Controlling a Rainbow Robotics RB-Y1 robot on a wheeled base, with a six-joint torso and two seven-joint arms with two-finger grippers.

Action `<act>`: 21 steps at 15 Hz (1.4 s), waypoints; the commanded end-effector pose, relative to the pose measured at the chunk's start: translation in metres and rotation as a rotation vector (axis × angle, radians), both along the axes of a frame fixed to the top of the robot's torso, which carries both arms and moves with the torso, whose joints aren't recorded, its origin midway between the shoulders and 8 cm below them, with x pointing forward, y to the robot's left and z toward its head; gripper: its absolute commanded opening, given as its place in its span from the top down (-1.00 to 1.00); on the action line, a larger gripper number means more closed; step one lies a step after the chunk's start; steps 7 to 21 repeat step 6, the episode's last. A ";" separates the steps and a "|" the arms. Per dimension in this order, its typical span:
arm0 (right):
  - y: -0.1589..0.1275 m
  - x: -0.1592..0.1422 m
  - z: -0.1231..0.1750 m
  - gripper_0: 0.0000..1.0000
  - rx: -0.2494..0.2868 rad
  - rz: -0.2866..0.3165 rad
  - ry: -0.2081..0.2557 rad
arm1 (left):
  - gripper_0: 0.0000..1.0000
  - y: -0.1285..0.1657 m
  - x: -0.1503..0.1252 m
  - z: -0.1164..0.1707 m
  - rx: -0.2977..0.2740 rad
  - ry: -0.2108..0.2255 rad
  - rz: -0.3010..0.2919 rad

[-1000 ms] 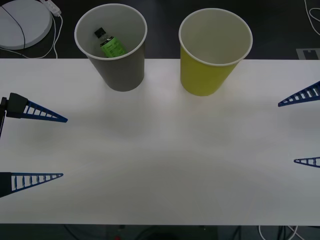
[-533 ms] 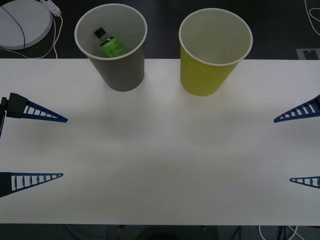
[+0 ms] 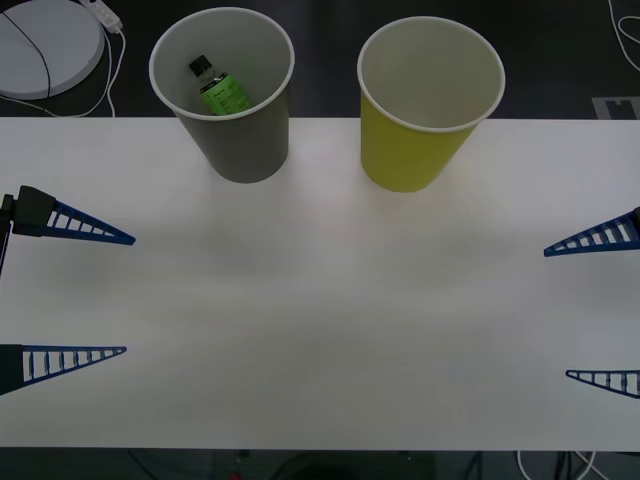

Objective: Put the can into the green bin and the plastic bottle into the gray bin

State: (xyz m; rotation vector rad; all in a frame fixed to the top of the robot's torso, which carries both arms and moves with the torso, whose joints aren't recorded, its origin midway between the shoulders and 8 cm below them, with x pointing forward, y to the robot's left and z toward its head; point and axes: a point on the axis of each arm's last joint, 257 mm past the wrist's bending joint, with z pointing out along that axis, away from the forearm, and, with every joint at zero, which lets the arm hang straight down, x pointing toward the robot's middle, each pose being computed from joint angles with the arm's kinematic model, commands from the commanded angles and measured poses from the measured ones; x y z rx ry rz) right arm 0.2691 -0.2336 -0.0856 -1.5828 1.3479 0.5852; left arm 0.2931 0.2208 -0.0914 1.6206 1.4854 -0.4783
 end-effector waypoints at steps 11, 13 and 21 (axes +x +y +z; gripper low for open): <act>-0.001 0.003 0.001 -1.00 0.002 -0.014 -0.001 | -1.00 0.000 0.000 0.000 0.000 0.000 0.000; -0.001 0.003 0.001 -1.00 0.002 -0.014 -0.001 | -1.00 0.000 0.000 0.000 0.000 0.000 0.000; -0.001 0.003 0.001 -1.00 0.002 -0.014 -0.001 | -1.00 0.000 0.000 0.000 0.000 0.000 0.000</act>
